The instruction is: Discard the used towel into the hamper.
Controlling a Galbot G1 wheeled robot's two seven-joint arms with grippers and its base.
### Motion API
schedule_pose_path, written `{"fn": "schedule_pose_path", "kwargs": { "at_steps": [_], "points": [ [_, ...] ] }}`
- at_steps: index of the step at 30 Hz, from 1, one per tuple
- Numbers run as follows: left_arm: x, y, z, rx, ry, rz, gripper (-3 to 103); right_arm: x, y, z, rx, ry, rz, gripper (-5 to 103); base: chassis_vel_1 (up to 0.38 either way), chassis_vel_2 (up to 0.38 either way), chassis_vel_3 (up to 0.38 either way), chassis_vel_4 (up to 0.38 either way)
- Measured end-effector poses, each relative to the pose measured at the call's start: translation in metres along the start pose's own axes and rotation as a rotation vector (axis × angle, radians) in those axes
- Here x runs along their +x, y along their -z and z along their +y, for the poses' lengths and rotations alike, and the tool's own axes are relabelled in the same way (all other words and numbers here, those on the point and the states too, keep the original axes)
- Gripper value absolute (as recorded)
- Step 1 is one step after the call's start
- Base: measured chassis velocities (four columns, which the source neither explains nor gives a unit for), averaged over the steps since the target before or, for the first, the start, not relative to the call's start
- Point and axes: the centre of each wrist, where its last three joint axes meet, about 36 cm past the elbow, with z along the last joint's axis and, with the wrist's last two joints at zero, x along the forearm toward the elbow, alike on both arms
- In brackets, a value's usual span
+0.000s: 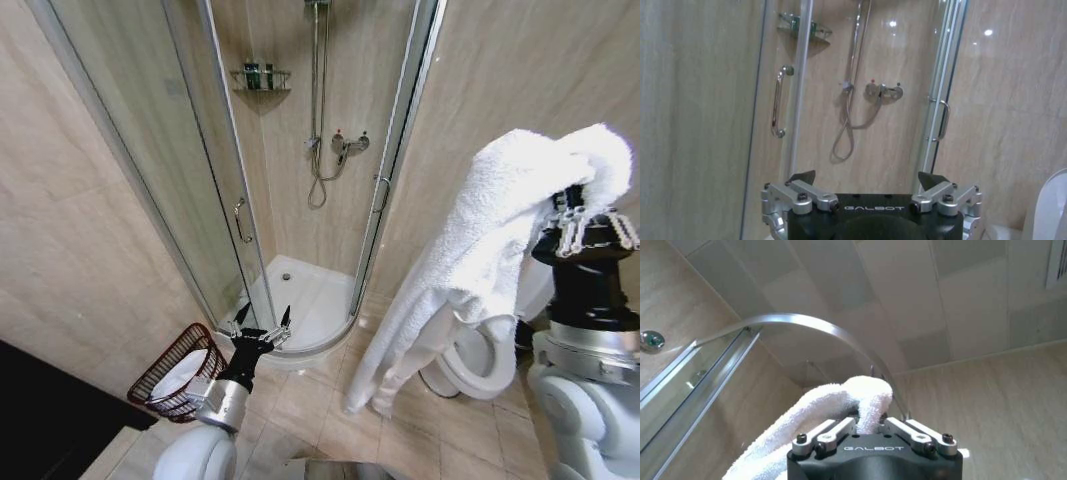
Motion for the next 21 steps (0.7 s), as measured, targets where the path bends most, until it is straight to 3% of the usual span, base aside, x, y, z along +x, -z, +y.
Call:
{"fn": "schedule_pose_path", "kwargs": {
  "at_steps": [21],
  "points": [
    [0.0000, 0.0000, 0.0000, 0.000, 0.000, 0.000, 100, -0.0049, 0.0005, -0.0008, -0.001, 0.017, -0.020, 7, 0.000, 0.000, 0.000, 0.000]
  ]
}}
